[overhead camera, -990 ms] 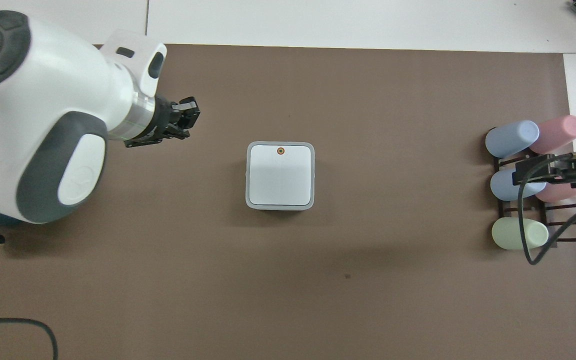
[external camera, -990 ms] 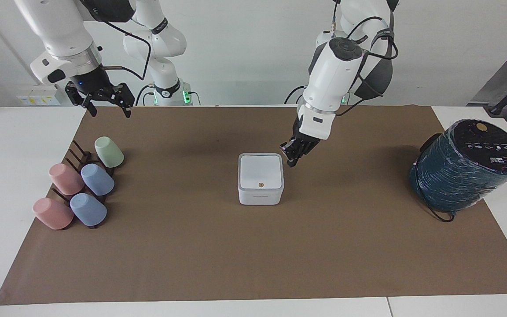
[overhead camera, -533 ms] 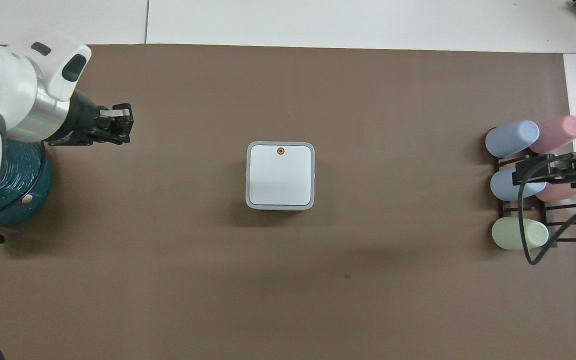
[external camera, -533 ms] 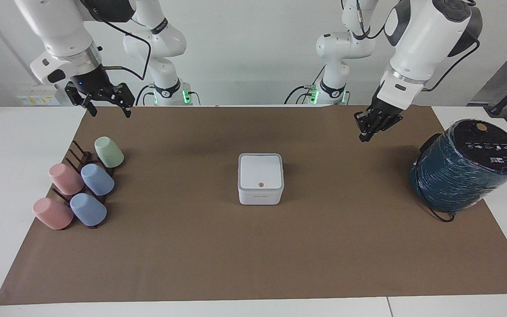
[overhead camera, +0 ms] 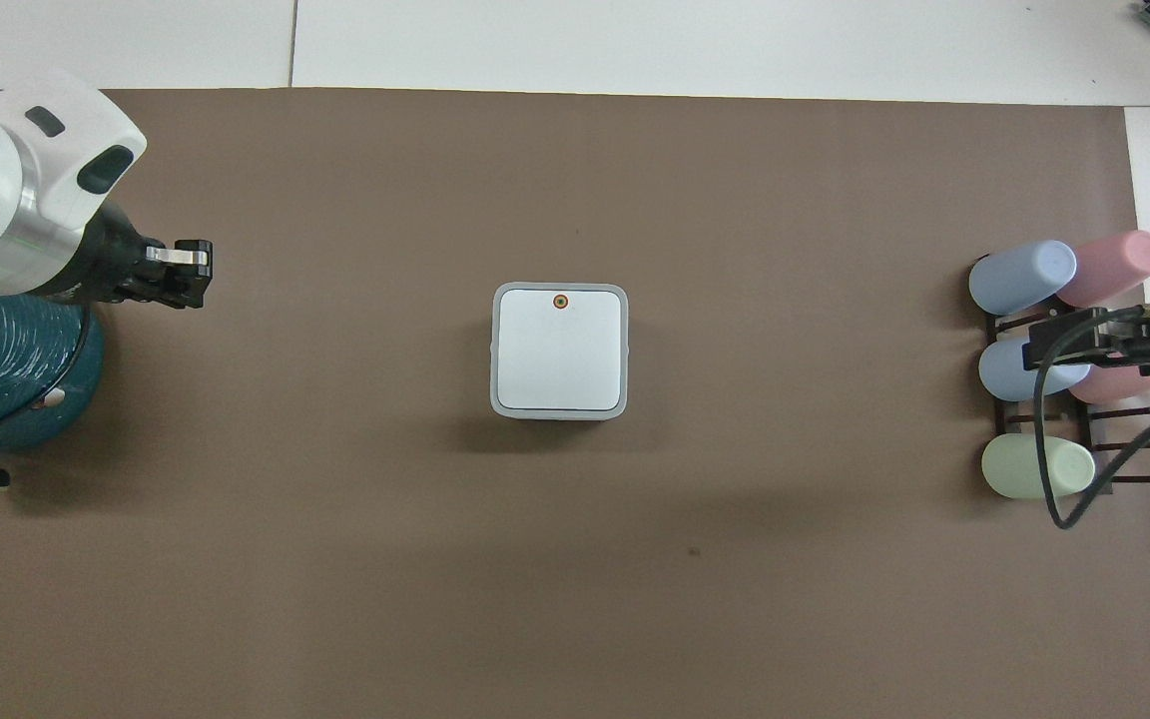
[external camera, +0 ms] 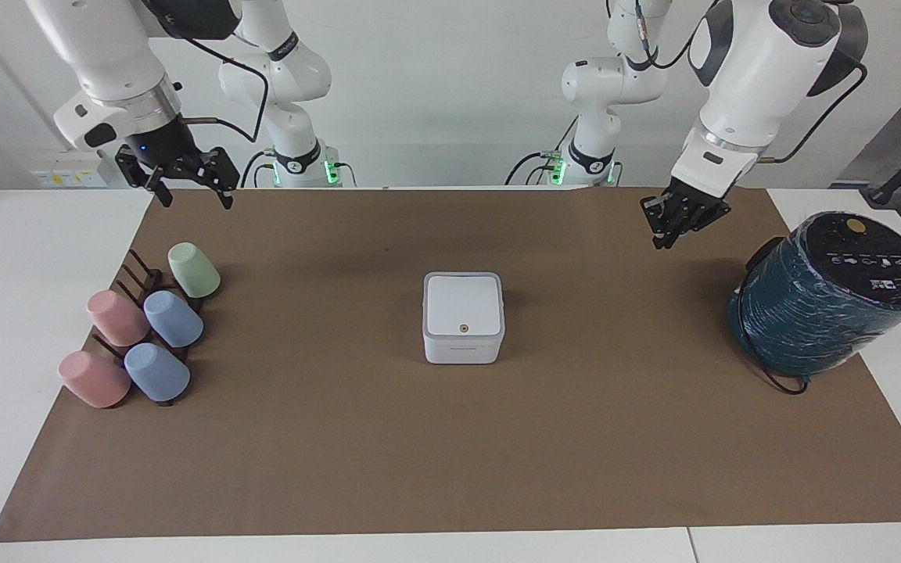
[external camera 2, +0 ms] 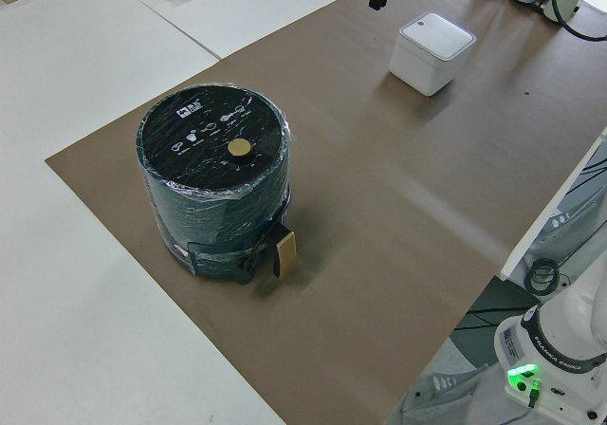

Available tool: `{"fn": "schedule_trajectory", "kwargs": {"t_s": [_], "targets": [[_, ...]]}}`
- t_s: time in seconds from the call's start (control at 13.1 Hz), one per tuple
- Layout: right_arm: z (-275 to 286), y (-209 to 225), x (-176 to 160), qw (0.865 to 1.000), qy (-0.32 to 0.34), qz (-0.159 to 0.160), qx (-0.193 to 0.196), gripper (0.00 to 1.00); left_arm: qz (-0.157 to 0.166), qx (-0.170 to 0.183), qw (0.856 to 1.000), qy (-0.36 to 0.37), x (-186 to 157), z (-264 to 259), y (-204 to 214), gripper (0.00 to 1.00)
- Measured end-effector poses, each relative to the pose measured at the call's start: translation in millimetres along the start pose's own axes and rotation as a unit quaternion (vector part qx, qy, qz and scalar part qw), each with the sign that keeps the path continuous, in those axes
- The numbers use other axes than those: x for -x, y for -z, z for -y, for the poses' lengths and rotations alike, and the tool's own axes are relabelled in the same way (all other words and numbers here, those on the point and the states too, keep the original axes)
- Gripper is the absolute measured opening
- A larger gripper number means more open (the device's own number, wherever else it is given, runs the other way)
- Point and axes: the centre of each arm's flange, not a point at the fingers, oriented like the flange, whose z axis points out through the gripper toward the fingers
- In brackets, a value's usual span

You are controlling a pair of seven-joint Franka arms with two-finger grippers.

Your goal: Close trash can lid

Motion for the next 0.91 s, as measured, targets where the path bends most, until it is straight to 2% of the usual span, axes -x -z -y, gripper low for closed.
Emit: {"fn": "schedule_trajectory", "kwargs": {"t_s": [0.3,0.38,0.76,0.84,0.91], "targets": [[0.0,0.0,0.0,1.0,0.0,0.0,0.0,1.0,-0.009,-0.018,1.0,-0.02,0.7,4.3,4.8,0.22],[0.0,0.0,0.0,1.0,0.0,0.0,0.0,1.0,-0.012,-0.018,0.999,-0.025,0.1,4.4,5.6,0.31],[0.0,0.0,0.0,1.0,0.0,0.0,0.0,1.0,-0.038,-0.015,0.999,-0.025,-5.7,6.1,10.5,0.92],[0.0,0.0,0.0,1.0,0.0,0.0,0.0,1.0,-0.039,-0.015,0.999,-0.023,-6.3,8.8,10.6,1.0],[0.0,0.0,0.0,1.0,0.0,0.0,0.0,1.0,-0.039,-0.015,0.999,-0.022,-6.7,10.8,10.6,1.0]]}}
